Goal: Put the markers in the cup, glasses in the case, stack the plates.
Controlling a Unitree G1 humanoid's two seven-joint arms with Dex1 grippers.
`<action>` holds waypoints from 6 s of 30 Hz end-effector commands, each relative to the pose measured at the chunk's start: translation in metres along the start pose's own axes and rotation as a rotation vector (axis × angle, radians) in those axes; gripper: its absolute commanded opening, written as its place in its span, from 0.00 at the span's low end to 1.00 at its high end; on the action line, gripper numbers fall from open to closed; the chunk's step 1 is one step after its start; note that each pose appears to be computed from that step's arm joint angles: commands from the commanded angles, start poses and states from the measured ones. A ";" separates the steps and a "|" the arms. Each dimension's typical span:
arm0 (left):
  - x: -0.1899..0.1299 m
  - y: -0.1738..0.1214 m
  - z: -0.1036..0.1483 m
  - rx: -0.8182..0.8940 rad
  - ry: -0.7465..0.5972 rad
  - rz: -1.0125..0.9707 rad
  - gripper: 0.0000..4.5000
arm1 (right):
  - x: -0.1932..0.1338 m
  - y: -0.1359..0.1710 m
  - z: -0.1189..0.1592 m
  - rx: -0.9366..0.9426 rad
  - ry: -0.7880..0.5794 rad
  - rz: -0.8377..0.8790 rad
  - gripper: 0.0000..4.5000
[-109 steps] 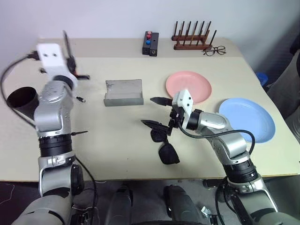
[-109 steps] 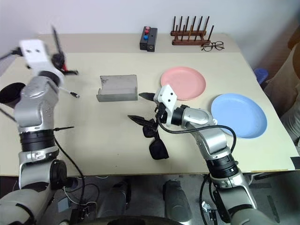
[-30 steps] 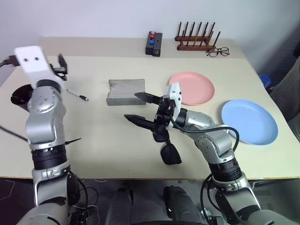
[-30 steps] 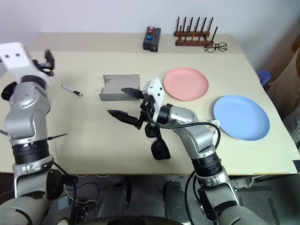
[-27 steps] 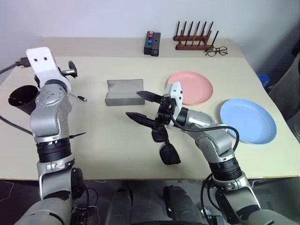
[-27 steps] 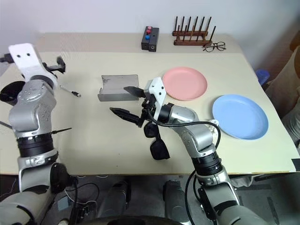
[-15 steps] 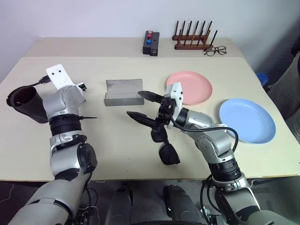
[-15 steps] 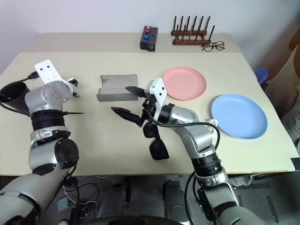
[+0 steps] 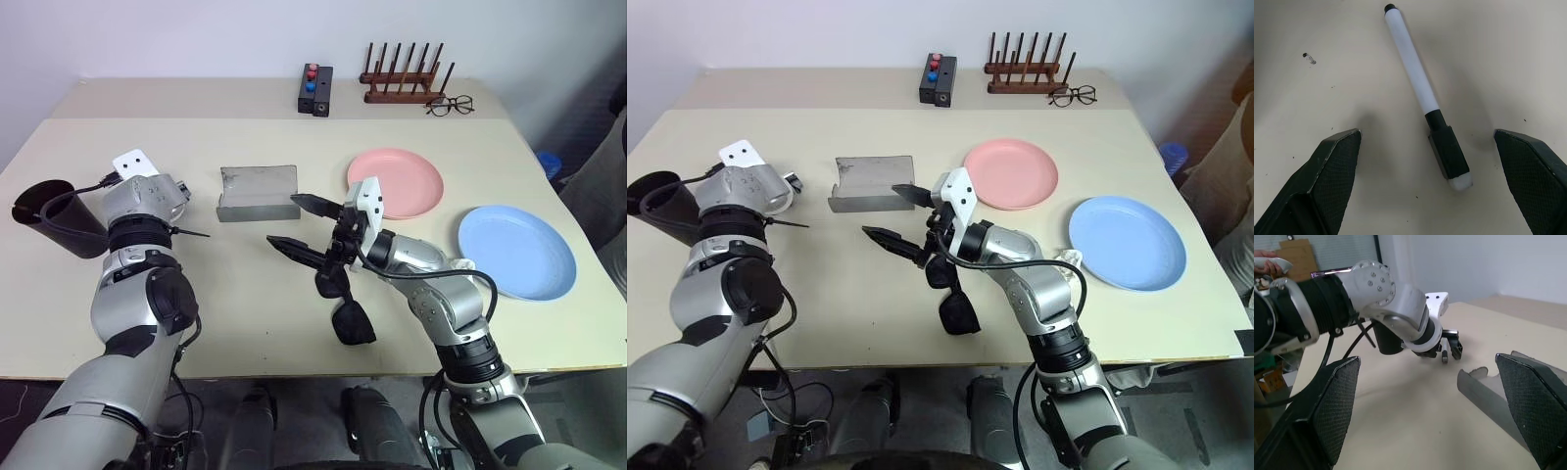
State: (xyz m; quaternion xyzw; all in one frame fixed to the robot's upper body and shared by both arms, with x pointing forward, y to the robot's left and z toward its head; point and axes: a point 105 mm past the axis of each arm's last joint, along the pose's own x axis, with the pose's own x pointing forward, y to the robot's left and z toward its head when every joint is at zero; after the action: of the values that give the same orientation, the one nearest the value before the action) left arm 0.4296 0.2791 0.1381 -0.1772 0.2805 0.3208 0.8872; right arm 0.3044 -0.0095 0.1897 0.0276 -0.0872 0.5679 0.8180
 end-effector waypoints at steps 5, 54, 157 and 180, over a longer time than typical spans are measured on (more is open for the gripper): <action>-0.002 0.003 0.013 -0.042 -0.029 0.013 0.48 | 0.001 0.004 0.009 -0.028 -0.033 0.012 1.00; -0.140 0.135 0.075 0.303 -1.226 0.076 0.02 | 0.004 0.010 0.033 0.000 -0.125 0.078 1.00; -0.074 -0.069 -0.059 1.256 -0.140 -1.229 0.46 | -0.100 -0.025 0.002 -0.240 0.361 -0.001 1.00; -0.157 0.028 -0.125 1.636 -0.014 -1.648 0.01 | -0.099 -0.024 -0.004 -0.222 0.401 0.066 1.00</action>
State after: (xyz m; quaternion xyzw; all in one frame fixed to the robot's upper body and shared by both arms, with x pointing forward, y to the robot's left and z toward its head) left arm 0.2656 0.1673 0.1191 0.3114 0.2208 -0.6250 0.6809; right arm 0.2964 -0.1093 0.1613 -0.1670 0.0239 0.5705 0.8038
